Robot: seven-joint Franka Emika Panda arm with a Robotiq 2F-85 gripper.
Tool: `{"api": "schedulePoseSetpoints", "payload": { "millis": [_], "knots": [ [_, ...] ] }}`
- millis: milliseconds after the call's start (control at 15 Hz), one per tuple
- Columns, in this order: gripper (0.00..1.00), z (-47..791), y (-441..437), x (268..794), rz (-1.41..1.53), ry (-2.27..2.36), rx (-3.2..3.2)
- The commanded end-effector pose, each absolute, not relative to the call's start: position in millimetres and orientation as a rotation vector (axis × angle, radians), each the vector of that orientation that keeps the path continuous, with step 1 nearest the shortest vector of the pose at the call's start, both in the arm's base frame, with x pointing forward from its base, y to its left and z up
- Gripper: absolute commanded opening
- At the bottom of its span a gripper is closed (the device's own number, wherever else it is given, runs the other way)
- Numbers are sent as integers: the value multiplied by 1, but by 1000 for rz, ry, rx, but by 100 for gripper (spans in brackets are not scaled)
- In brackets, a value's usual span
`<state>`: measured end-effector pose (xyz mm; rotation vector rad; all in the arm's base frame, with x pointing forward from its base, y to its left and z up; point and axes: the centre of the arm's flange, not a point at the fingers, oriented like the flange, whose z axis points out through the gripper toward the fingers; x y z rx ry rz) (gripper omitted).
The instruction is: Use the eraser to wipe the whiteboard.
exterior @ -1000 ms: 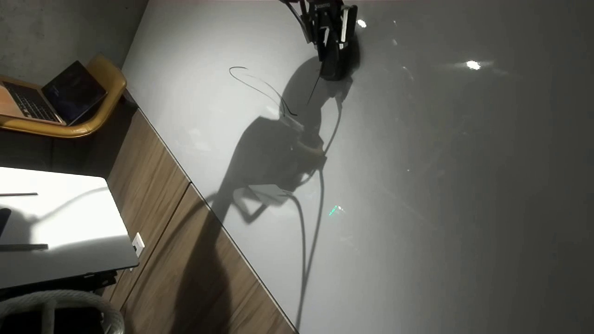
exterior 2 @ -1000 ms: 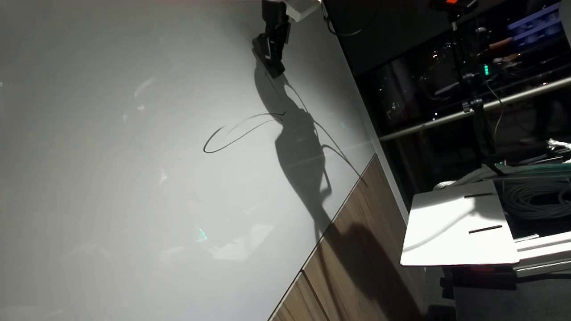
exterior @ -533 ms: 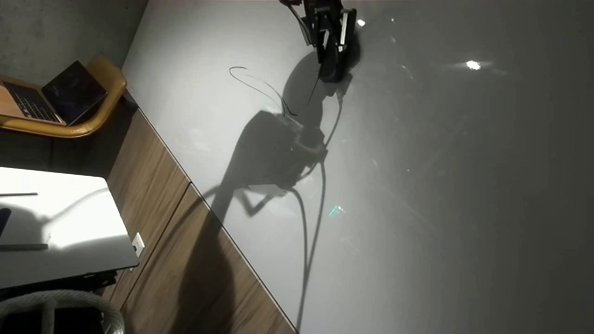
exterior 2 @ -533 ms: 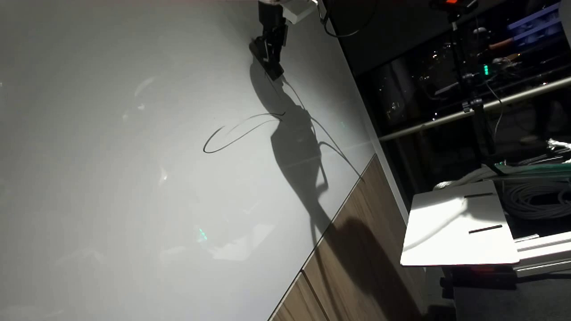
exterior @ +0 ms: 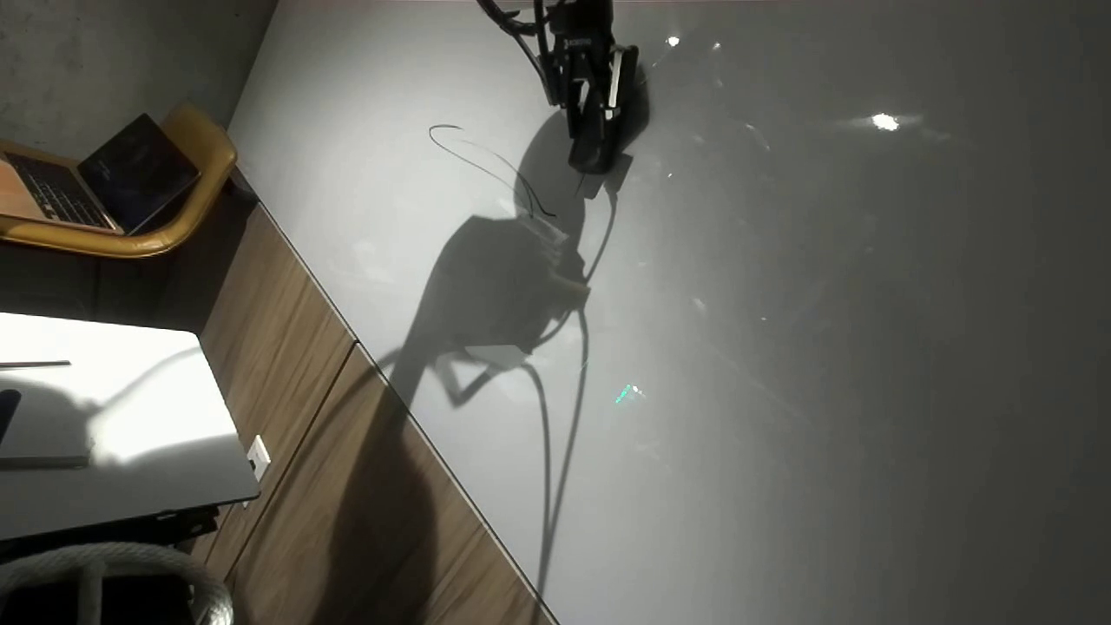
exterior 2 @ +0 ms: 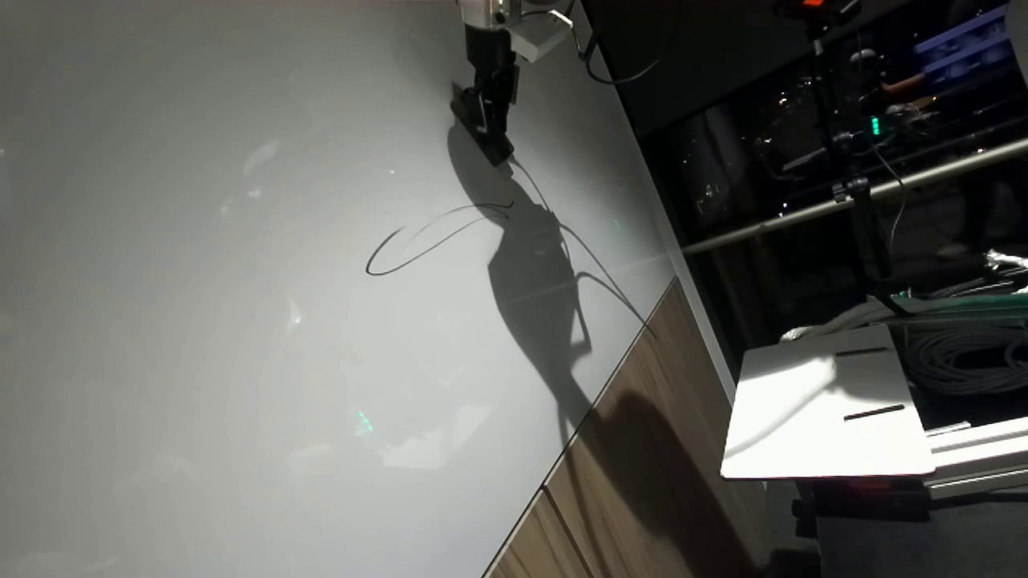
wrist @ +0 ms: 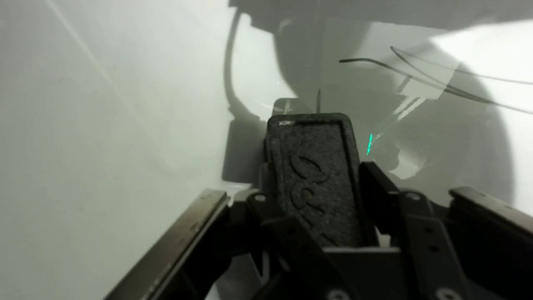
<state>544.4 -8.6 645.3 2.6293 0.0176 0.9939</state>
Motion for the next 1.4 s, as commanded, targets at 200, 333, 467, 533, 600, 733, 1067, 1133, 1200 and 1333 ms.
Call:
{"api": "schedulePoseSetpoints", "payload": {
  "millis": [200,333,467,533,600,733,1067,1133,1200,1333],
  "knots": [
    [28,600,-36,556,963,-17,2699],
    [28,586,-47,555,938,-37,2716],
    [28,573,-54,554,917,-49,2730],
    [28,564,-53,554,904,-50,2735],
    [28,556,-52,555,889,-48,2740],
    [28,542,-43,556,867,-32,2749],
    [28,542,-7,568,864,30,2761],
    [28,547,-1,570,872,41,2762],
    [28,553,6,572,884,52,2761],
    [28,562,17,575,902,67,2761]
  ]
}}
